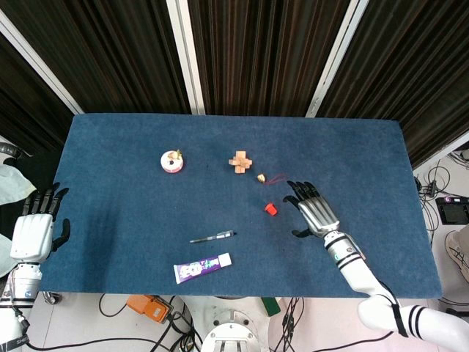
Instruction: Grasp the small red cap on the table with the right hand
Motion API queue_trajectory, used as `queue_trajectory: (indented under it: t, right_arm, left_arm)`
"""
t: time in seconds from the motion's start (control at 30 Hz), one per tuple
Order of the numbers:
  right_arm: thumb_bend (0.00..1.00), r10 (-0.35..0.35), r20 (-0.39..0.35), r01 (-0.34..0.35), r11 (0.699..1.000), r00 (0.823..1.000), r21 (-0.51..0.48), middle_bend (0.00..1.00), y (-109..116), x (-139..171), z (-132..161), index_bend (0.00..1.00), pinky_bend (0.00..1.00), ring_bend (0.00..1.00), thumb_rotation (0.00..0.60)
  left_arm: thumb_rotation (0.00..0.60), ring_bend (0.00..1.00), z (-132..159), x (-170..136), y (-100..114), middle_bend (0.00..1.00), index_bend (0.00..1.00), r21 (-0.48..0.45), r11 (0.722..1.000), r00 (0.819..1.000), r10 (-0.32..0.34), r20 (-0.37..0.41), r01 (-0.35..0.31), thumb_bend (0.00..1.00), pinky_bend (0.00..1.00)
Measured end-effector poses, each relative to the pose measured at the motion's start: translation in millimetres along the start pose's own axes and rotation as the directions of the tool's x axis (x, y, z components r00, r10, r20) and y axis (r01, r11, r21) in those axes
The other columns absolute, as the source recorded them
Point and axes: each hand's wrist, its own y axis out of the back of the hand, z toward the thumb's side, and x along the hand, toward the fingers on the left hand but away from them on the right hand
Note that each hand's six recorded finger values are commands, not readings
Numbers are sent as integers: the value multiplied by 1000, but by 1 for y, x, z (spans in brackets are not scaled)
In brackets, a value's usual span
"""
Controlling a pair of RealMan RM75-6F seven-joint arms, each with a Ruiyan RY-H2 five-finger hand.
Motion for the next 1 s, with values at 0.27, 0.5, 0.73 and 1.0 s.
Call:
queue_trajectory:
  t: [0.27,0.5,0.73,1.0]
  right_arm:
    - [267,23,12,-23,1000,1000,1,55,-2,-33,5,336,0,45,600]
    - [267,51,24,-52,999,998,6,55,-9,-47,2,358,0,45,600]
    - [267,72,21,-72,997,997,-8,56,-17,-56,1,388,0,45,600]
    - [318,81,-2,-81,997,997,-14,55,-21,-64,6,423,0,45,600]
  left_arm:
    - [600,58,-3,1,0,25,112,1,1000,1000,0,-8,0,533,43]
    - [600,58,-3,2,0,25,112,3,1000,1000,-4,-10,4,534,43]
    - [600,58,-4,3,-1,25,111,8,1000,1000,-8,-16,8,534,43]
    - [600,58,-5,4,-2,25,112,9,1000,1000,-10,-20,11,533,43]
